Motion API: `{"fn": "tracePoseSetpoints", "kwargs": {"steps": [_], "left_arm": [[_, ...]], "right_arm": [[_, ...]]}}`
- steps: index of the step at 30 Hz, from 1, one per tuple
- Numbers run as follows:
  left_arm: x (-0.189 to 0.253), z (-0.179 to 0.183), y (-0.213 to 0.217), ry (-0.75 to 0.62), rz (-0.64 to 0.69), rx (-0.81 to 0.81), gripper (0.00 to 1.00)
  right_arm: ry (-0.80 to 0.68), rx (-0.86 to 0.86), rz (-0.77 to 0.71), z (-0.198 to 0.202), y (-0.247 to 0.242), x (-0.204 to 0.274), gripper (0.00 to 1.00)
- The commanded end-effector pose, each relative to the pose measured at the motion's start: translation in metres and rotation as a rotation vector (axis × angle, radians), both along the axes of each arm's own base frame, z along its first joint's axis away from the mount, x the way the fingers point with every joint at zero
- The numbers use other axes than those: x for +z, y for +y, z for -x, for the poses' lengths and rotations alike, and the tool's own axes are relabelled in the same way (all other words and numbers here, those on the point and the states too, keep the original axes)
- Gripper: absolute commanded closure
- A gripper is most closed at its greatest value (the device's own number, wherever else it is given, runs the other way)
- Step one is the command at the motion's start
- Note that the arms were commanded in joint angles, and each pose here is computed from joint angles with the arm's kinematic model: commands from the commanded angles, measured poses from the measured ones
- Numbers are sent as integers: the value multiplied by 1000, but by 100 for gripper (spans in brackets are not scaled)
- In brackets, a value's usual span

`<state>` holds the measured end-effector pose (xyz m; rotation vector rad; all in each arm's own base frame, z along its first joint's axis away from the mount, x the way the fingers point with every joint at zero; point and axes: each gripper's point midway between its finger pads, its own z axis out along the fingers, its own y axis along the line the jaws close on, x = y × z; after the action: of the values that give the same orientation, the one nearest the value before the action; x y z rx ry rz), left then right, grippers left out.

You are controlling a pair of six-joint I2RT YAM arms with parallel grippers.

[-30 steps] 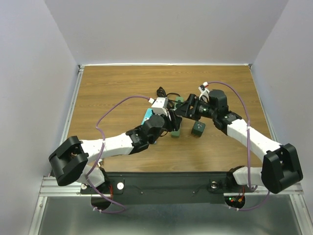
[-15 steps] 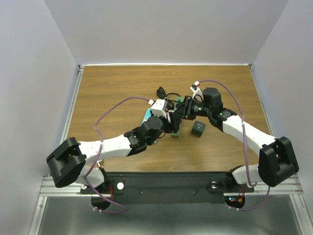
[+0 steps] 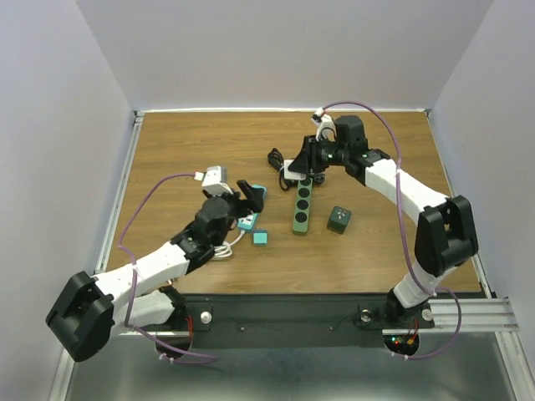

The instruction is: Insert the plug

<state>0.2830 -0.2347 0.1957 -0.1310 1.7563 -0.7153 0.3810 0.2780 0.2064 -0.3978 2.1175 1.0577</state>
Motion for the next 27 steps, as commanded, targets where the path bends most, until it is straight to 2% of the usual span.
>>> {"fn": "tracePoseSetpoints", "kwargs": {"steps": [1, 3, 6, 12, 13, 18, 21, 27], "left_arm": [[-25, -24, 51, 80, 13, 180, 9], [-32, -34, 70, 98, 8, 233, 9], [-43, -42, 74, 127, -5, 222, 9], [-75, -60, 71, 189, -32, 177, 10], [-87, -61, 64, 216, -33, 133, 11], [-78, -86, 37, 133, -32, -18, 20], [-99, -89, 17, 180, -38, -113, 20], [-107, -77, -10, 187, 31, -274, 20]], "right_arm": [[-130, 235, 53, 14, 9, 10, 100], [-128, 284, 67, 19, 11, 10, 100], [-174, 374, 126, 25, 16, 8, 100], [-161, 418, 362, 22, 38, -33, 100], [-193, 415, 403, 18, 44, -33, 99], [-187, 396, 436, 6, 49, -44, 100], [-198, 390, 435, 5, 49, -39, 100], [-184, 385, 456, 14, 40, -44, 100]]}}
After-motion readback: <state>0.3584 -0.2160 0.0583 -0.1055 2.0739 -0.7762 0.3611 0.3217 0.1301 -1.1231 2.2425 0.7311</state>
